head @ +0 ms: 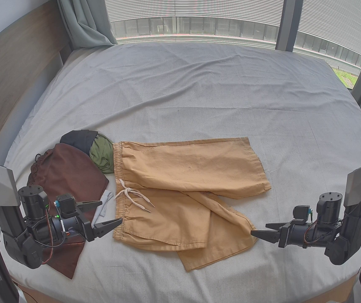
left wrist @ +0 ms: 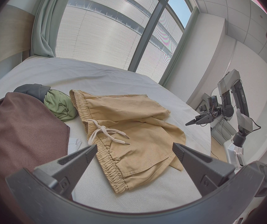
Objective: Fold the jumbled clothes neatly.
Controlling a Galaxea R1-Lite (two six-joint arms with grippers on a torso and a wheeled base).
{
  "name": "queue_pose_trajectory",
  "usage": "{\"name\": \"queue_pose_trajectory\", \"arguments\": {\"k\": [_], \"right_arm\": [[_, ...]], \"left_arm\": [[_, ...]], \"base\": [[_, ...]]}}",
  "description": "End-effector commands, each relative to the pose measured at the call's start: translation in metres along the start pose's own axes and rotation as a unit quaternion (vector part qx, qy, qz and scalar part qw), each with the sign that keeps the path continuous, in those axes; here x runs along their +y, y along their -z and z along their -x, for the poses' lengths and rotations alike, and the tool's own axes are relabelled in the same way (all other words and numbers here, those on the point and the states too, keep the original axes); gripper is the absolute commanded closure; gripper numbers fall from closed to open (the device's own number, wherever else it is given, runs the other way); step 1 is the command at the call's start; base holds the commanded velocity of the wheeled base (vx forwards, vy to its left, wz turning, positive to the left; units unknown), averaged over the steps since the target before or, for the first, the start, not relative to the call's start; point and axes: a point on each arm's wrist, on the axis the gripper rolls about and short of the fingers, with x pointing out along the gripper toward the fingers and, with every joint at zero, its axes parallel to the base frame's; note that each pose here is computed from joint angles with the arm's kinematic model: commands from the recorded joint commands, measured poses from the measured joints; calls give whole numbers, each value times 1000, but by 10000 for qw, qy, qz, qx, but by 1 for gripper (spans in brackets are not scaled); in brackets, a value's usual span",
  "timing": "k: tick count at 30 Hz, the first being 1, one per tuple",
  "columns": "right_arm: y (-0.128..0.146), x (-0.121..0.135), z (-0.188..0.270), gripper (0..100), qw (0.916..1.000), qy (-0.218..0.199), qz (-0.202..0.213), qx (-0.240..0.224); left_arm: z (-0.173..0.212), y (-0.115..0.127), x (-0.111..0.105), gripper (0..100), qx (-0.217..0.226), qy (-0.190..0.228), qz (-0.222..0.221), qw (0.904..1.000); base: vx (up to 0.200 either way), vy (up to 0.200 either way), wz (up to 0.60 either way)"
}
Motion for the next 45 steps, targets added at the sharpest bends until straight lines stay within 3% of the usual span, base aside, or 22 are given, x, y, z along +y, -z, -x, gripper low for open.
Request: {"name": "queue_pose_trajectory", "arguments": {"k": [1, 11, 19, 28, 29, 45], "right_arm": [[12, -10, -4, 0, 9995, 112, -211, 227], [26, -28, -9, 0, 9964, 262, -677, 436], [25, -29, -18, 0, 9917, 215, -1201, 406], [21, -29, -28, 0, 9876, 121, -1525, 342], [21, -29, -28, 100, 9873, 114, -1548, 341], [17, -32, -28, 100, 9876, 158, -1548, 232]], "left_arm": [[0, 1, 0, 0, 24, 19, 20, 10000], [0, 0, 0, 0, 1, 18, 0, 10000], [0, 1, -1, 0, 20, 26, 5, 10000], [0, 1, 0, 0, 12, 26, 2, 10000], [0, 1, 0, 0, 24, 27, 12, 10000], [-1, 2, -2, 0, 47, 57, 11, 10000]], "base": [[0, 0, 0], [0, 0, 0], [0, 0, 0], [0, 0, 0], [0, 0, 0], [0, 0, 0]]}}
